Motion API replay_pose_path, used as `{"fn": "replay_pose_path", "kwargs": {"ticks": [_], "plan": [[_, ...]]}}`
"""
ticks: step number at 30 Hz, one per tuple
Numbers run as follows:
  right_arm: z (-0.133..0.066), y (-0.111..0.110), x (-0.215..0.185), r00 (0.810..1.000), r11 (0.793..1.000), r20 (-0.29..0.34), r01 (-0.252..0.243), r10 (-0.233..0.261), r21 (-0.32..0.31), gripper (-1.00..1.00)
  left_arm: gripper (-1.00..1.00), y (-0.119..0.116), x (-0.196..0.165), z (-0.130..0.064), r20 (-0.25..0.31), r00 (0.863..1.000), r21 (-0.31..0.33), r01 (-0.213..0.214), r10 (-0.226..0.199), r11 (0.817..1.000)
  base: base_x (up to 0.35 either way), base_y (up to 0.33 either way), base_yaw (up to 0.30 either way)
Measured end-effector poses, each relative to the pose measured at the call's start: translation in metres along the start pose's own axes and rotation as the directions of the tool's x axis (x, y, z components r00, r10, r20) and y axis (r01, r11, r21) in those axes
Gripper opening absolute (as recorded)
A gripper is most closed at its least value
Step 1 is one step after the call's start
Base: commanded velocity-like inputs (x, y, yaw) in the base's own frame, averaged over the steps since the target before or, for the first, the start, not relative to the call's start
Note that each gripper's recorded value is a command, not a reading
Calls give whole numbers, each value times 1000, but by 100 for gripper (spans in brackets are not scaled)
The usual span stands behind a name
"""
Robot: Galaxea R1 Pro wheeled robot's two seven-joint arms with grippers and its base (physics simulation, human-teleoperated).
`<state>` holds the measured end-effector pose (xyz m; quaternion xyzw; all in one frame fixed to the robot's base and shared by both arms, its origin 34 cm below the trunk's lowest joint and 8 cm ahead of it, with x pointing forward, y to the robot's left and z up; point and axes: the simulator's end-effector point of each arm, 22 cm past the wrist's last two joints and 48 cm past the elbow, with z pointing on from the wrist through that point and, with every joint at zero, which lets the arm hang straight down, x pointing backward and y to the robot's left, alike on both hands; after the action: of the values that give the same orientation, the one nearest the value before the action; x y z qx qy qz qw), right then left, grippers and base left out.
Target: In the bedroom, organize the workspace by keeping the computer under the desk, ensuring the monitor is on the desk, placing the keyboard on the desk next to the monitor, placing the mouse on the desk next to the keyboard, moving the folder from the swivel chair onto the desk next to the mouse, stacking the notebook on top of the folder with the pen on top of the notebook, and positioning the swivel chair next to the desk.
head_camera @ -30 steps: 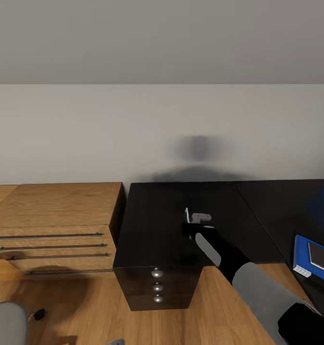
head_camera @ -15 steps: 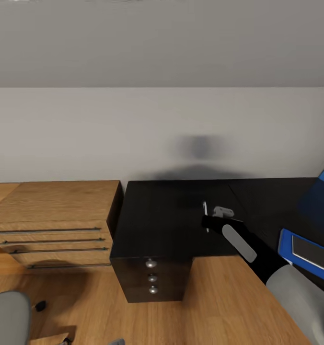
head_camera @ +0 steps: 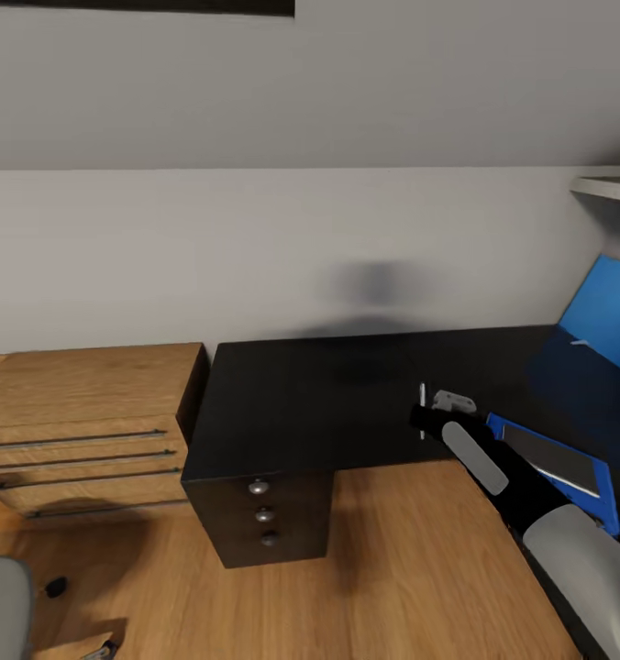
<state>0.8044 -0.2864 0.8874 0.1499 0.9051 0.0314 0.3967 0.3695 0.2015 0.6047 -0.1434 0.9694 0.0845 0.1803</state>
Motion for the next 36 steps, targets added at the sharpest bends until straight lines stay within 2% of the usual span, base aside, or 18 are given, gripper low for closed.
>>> {"fn": "replay_pose_path", "kwargs": {"ticks": [8,13,20,31,36], "plan": [[-1,-46,-20,999,997,26,-38,37,63,-100,100,1,1,0,0,1000,-1,-2,2,1000,-1,-13,-290],[2,-73,-20,998,993,18,-68,66,100,-100,100,1,1,0,1,1000,0,-5,5,1000,0,-228,-292],[5,-97,-21,992,983,17,-123,122,135,-100,100,2,0,0,2,1000,-3,-3,3,1000,0,-63,-294],[6,-99,-18,993,983,11,-118,117,143,-100,100,1,0,0,5,1000,-1,-4,4,1000,82,-1,-53],[5,-101,-20,995,983,19,-97,95,153,-100,100,-1,0,-1,8,1000,4,-11,11,1000,235,0,-1]]}}
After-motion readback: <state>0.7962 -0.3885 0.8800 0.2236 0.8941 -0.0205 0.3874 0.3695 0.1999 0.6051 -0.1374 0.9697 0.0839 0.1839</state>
